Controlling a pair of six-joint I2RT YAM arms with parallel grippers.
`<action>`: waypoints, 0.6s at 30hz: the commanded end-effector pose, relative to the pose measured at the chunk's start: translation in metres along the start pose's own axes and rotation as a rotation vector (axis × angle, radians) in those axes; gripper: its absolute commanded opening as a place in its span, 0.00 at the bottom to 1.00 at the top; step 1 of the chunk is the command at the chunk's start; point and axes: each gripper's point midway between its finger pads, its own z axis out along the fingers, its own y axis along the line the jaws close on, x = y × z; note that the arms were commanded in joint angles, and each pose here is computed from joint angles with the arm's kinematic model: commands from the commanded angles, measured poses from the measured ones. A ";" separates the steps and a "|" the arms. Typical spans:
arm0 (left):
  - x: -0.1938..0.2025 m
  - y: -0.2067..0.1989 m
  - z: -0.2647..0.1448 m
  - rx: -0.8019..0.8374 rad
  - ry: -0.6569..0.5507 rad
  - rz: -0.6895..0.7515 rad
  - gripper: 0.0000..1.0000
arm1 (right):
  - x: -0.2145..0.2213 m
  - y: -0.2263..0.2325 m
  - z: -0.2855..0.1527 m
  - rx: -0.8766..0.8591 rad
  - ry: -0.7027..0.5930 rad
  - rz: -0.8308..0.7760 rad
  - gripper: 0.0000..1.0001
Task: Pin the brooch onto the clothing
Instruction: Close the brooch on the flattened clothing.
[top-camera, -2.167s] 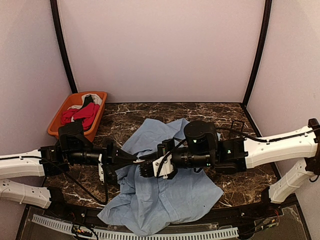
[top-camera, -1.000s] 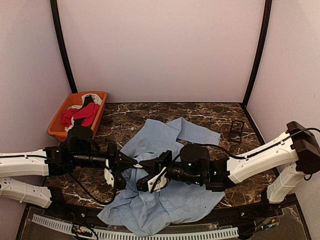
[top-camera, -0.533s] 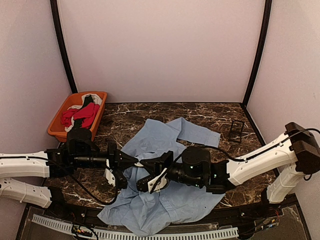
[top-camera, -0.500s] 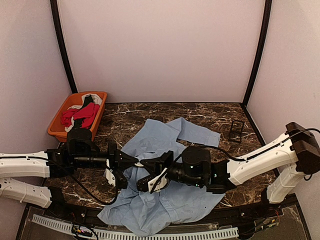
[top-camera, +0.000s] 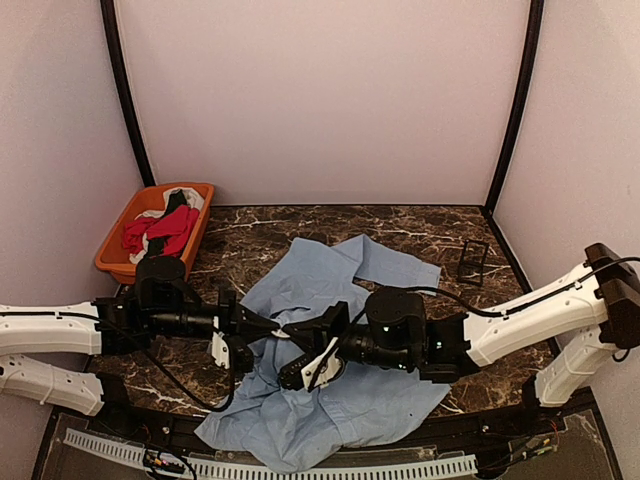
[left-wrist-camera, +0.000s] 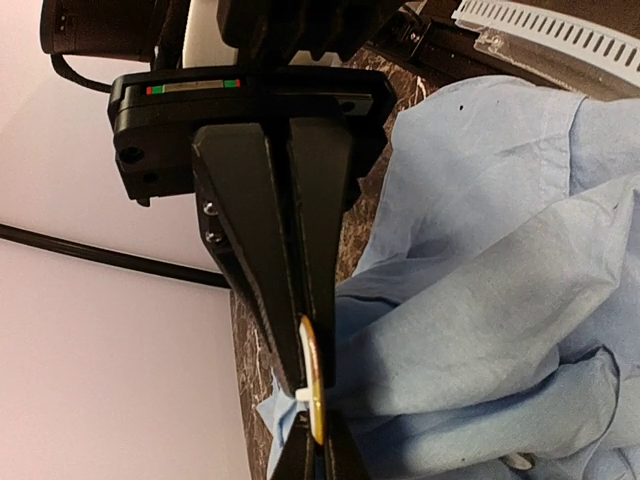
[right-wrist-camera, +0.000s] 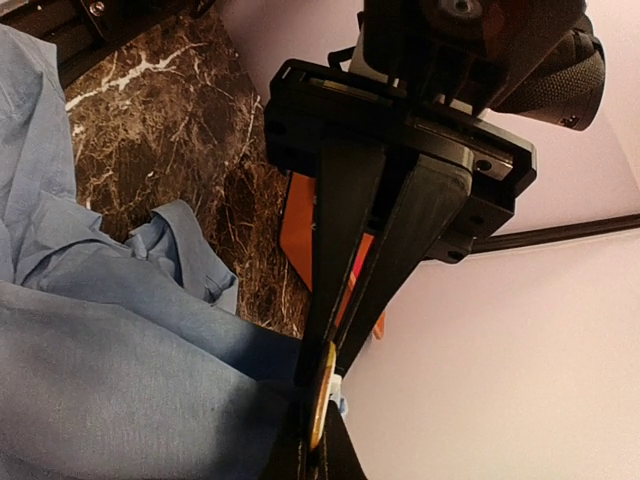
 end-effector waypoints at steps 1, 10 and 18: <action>-0.032 0.070 -0.012 -0.229 -0.124 0.002 0.01 | -0.056 0.075 -0.023 -0.351 -0.283 -0.029 0.00; -0.034 0.072 -0.009 -0.229 -0.145 -0.039 0.01 | -0.071 0.080 -0.037 -0.462 -0.368 0.008 0.01; -0.033 0.073 -0.010 -0.234 -0.142 -0.045 0.01 | -0.077 0.090 -0.036 -0.549 -0.390 0.041 0.13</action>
